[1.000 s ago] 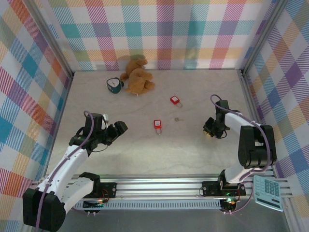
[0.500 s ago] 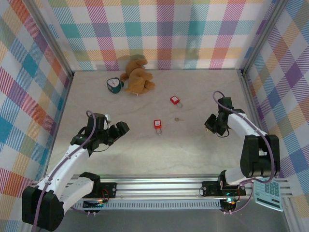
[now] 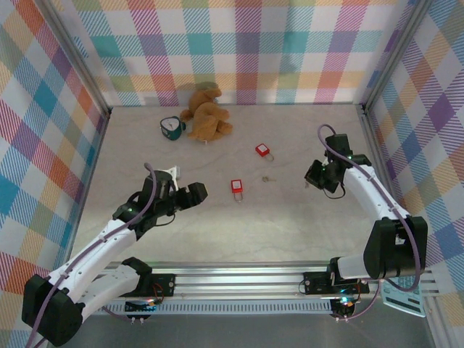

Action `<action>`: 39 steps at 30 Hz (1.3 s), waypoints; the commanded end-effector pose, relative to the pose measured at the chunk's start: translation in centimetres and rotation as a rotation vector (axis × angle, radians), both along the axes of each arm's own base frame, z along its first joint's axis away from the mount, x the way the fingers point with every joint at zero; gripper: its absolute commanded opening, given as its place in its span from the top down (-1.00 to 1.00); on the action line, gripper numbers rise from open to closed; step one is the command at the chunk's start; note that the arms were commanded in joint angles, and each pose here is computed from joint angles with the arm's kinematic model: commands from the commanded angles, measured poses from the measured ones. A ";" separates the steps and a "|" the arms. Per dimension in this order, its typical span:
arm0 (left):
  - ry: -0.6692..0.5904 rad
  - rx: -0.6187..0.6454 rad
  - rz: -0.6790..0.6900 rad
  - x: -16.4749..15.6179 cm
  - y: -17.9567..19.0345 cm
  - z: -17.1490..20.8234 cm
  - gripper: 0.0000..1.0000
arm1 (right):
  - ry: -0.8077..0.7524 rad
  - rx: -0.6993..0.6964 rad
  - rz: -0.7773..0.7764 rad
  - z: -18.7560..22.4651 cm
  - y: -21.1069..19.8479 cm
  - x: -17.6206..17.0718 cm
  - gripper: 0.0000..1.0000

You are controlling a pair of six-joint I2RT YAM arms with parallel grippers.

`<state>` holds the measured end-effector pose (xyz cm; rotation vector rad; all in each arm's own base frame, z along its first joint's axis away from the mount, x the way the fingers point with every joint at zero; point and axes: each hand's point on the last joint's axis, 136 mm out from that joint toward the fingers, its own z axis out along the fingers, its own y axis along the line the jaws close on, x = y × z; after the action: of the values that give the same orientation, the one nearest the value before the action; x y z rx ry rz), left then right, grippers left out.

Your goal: Unlock with the key

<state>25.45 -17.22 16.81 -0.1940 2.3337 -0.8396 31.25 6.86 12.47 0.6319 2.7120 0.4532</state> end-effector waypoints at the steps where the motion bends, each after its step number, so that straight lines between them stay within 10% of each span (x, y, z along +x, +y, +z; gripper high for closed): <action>1: -0.176 0.023 0.006 1.4 -0.4 3.4 -0.57 | -0.036 -0.021 0.076 2.4 1.3 0.0 0.89; 39: -0.801 0.228 -0.451 3.8 -10.4 5.4 -0.46 | -0.156 -0.011 0.513 9.9 13.9 0.4 0.90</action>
<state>29.85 -25.67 20.72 0.5808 1.7964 -0.6091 32.26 19.60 21.11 -0.0412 2.7056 0.5350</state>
